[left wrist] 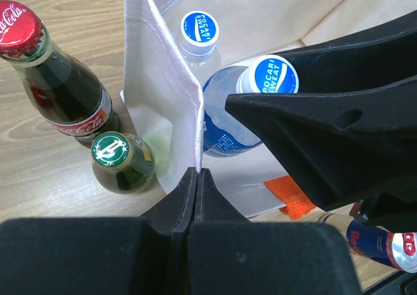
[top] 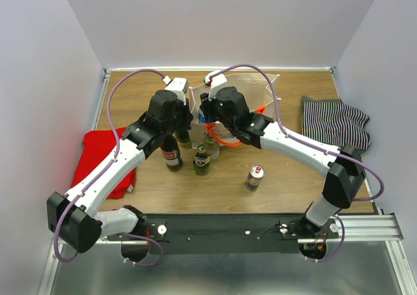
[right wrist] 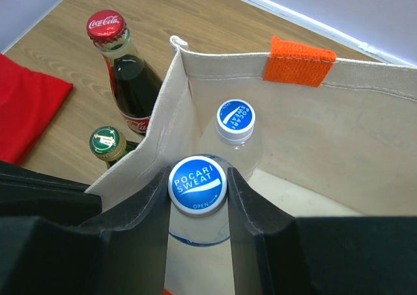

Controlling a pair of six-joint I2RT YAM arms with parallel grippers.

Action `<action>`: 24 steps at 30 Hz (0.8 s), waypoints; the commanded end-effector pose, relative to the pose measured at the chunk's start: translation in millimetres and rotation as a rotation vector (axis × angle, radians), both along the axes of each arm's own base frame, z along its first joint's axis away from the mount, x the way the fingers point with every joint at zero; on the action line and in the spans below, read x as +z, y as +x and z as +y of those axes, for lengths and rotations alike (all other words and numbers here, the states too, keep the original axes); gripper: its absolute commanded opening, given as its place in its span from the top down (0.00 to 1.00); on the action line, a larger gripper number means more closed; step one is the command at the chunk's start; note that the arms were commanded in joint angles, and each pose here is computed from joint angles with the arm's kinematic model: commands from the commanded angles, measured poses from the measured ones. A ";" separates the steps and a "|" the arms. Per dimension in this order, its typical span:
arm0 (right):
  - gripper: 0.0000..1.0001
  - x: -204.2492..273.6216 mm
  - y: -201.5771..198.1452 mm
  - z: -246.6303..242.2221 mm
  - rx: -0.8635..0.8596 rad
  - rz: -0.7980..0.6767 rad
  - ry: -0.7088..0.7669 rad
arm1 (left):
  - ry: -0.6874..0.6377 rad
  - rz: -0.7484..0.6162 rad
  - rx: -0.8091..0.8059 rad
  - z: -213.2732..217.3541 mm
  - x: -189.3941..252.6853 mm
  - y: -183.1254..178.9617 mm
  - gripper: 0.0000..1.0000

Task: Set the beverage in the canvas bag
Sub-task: Place the drink in the canvas bag.

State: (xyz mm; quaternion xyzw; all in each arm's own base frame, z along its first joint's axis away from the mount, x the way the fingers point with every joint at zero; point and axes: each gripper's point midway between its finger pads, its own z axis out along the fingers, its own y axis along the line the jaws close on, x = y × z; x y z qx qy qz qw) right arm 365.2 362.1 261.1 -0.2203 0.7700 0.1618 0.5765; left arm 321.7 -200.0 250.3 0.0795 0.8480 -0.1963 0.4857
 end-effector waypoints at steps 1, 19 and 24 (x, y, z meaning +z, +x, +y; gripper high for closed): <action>0.99 26.8 3.0 13.5 0.022 -0.053 0.113 | 0.003 -0.008 0.013 3.6 2.4 -1.0 1.00; 0.99 -11.4 4.9 14.5 0.013 0.013 0.051 | 0.001 -0.009 0.012 2.1 1.5 0.9 1.00; 0.99 -19.7 5.5 12.7 0.001 0.028 0.034 | -0.002 -0.009 0.013 1.9 1.5 1.1 1.00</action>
